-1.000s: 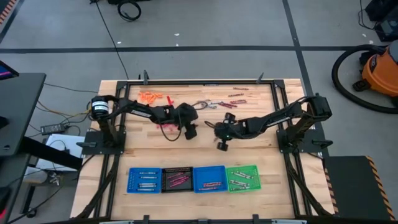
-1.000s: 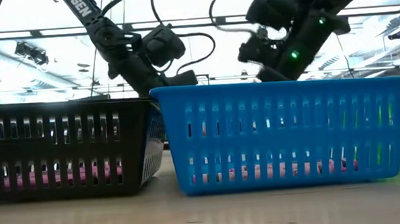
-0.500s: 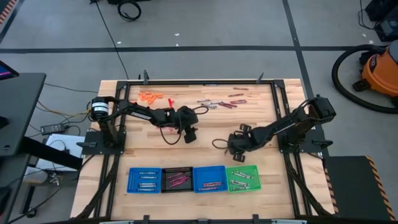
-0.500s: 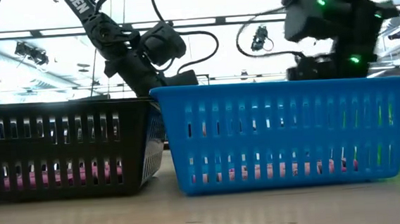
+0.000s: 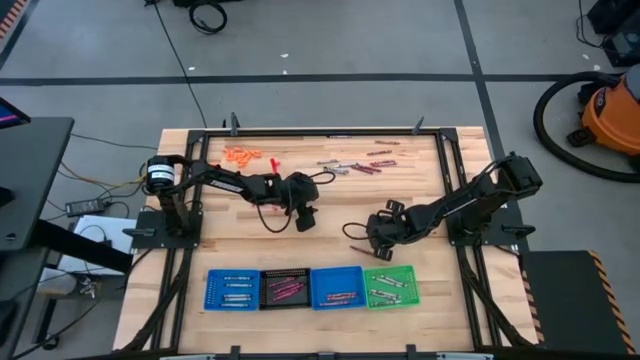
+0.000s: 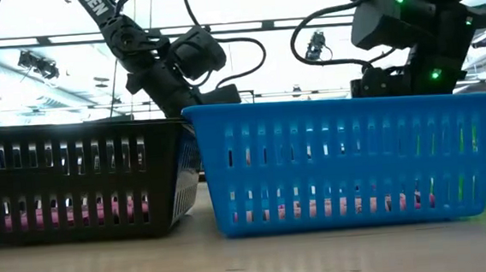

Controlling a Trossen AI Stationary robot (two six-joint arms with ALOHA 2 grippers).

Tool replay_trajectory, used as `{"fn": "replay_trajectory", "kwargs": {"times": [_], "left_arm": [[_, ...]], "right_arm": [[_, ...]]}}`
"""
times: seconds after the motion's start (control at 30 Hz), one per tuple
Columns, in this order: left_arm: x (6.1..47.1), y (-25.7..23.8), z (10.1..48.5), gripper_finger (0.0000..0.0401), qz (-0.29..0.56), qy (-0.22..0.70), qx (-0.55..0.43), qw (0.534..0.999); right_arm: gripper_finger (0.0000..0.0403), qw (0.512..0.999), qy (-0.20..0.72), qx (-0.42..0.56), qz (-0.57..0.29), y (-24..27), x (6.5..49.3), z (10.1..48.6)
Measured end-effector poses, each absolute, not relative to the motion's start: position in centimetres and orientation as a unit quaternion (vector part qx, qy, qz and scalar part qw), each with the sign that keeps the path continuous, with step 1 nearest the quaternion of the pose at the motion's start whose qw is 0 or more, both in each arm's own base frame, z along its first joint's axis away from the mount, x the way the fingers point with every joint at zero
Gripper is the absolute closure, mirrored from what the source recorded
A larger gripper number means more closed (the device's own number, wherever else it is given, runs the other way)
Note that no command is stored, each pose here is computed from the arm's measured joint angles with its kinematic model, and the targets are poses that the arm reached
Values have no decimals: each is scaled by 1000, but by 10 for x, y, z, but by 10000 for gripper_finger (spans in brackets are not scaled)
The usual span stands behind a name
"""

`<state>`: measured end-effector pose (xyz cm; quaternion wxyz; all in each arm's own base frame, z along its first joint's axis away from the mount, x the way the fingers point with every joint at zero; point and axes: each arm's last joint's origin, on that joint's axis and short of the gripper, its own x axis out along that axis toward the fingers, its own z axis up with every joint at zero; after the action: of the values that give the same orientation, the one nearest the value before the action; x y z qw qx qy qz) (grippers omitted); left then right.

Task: Sort crayons
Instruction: Put the dark pink crayon into the black bin

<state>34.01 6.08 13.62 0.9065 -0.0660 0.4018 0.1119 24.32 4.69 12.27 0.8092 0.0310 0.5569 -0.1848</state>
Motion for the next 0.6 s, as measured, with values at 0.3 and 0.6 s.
{"fn": "replay_trajectory", "kwargs": {"times": [0.3,0.6], "left_arm": [[339,60,136,207,100,408,-56,906],[329,50,152,207,75,371,4,926]], "right_arm": [[351,826,520,153,-158,39,265,157],[349,828,512,162,-163,42,290,191]]}}
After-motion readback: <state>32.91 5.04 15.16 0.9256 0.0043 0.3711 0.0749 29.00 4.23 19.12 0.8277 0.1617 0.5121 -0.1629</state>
